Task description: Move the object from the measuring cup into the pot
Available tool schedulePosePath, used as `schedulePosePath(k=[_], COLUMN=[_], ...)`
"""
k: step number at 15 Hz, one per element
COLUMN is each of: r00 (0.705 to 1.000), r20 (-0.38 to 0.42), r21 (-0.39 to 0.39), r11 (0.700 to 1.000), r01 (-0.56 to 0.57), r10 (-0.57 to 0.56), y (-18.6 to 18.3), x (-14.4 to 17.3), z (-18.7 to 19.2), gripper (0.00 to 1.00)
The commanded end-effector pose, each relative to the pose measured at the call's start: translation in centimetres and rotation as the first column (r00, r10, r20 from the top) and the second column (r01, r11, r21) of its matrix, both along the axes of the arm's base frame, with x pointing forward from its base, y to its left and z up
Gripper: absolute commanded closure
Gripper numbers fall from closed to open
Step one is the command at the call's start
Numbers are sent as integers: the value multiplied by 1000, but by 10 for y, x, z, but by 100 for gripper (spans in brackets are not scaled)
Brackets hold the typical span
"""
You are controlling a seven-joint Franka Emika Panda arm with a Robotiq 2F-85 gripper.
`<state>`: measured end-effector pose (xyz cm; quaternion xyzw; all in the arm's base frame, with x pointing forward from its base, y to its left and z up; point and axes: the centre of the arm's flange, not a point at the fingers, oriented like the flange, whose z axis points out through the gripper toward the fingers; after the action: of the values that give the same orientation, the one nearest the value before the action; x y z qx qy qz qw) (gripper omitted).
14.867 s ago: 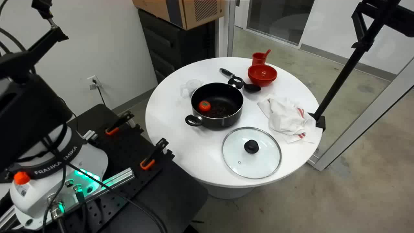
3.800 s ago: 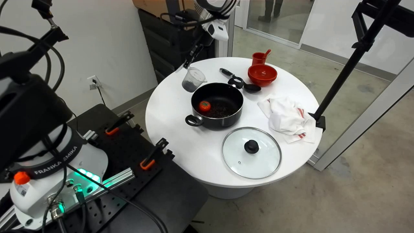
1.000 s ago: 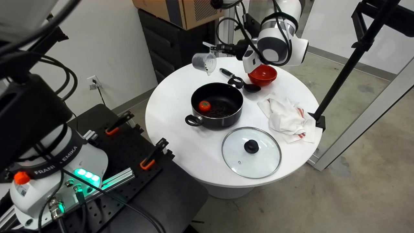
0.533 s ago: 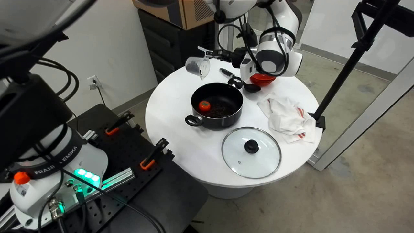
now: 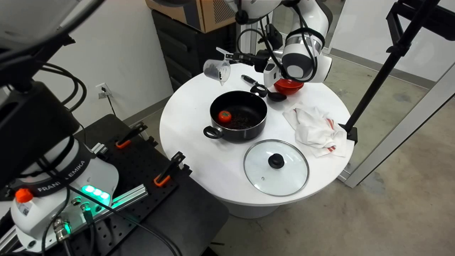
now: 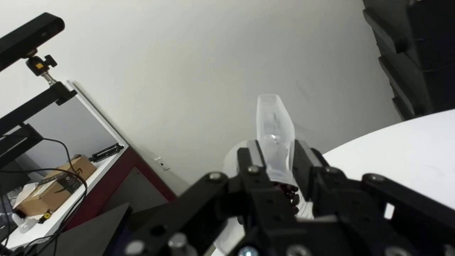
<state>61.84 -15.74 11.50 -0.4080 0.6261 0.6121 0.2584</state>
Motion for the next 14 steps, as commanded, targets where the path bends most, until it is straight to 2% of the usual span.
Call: schedulePosePath(k=[1, 5, 7, 14], r00=[993, 997, 999, 988], r20=[109, 46, -4, -134], r21=[131, 318, 378, 399], r11=[990, 945, 925, 909], r01=[-56, -80, -38, 120], r10=[42, 69, 42, -72], y=[8, 6, -2, -24], x=[-2, 4, 10, 20], z=[38, 68, 76, 84], gripper=[93, 93, 93, 93])
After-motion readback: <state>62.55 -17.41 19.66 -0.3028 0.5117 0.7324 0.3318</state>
